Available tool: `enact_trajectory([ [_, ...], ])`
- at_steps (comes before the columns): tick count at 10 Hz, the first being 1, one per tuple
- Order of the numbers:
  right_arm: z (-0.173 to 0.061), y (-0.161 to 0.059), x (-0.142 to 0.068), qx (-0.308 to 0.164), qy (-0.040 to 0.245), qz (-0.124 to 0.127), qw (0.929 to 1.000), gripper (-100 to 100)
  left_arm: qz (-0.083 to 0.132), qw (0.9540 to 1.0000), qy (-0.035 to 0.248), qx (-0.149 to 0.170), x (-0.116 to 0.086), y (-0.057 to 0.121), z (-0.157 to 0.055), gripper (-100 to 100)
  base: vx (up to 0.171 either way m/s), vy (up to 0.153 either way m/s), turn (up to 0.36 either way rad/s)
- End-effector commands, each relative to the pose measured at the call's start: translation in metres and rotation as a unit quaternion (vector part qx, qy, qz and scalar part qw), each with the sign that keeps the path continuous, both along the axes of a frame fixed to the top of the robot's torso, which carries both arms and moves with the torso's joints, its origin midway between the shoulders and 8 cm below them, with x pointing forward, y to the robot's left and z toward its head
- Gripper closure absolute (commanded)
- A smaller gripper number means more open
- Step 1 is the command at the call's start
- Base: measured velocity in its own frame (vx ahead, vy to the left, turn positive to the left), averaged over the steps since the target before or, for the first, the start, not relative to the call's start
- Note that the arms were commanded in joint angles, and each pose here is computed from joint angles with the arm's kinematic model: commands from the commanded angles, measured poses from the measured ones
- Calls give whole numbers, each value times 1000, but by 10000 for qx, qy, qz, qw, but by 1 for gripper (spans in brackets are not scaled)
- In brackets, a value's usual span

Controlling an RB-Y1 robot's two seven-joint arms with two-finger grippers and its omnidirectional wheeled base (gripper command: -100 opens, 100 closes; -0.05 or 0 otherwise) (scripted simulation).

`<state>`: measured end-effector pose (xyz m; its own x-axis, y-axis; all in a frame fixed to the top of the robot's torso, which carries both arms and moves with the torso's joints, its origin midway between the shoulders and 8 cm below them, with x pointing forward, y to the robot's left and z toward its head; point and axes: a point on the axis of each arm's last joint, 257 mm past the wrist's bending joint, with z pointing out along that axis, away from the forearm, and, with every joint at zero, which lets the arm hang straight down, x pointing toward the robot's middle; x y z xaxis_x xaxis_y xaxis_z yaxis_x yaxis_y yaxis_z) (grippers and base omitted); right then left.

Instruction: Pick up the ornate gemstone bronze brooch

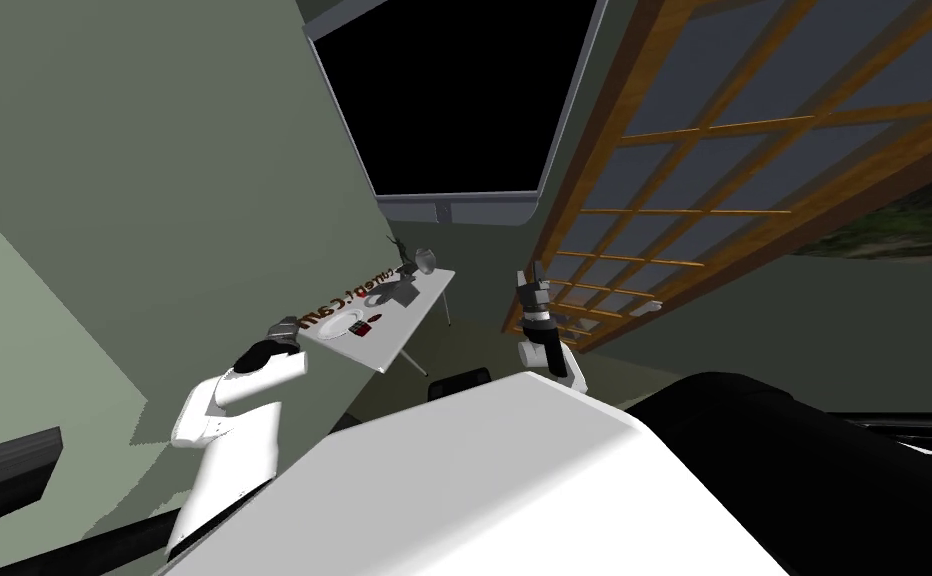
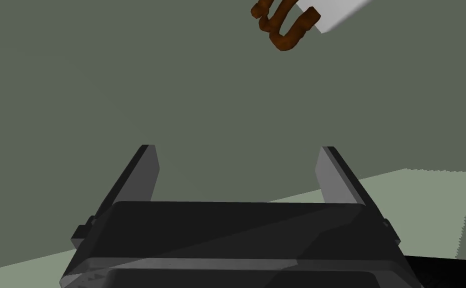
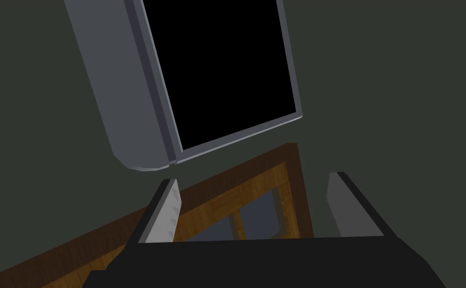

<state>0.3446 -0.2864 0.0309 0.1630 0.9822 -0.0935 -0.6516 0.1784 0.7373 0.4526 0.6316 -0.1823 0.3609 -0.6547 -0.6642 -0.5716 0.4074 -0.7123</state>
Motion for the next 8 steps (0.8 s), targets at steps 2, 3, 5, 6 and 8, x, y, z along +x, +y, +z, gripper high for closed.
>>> enact_trajectory([
  [2, 0, 0, 0, 0, 0, 0, 10000, 0, 218, 9993, 229, -180, -7, 11, -13, -100, 45, -49, 21],
  [3, 0, 0, 0, 0, -1, 0, 10000, 0, 424, 9981, 310, -309, -8, 26, -14, -100, 50, -68, 48],
  [5, 0, 0, 0, 0, 0, 0, 10000, 0, 663, 9955, 446, -501, -12, 40, -18, -100, 77, -78, 46],
  [6, 0, 0, 0, 0, 0, 0, 10000, 0, 757, 9934, 612, -614, -19, 42, -31, -100, 72, -67, 29],
  [8, 0, 0, 0, 0, -1, 0, 10000, 0, 980, 9889, 751, -828, -24, 53, -38, -100, 38, -42, 22],
])
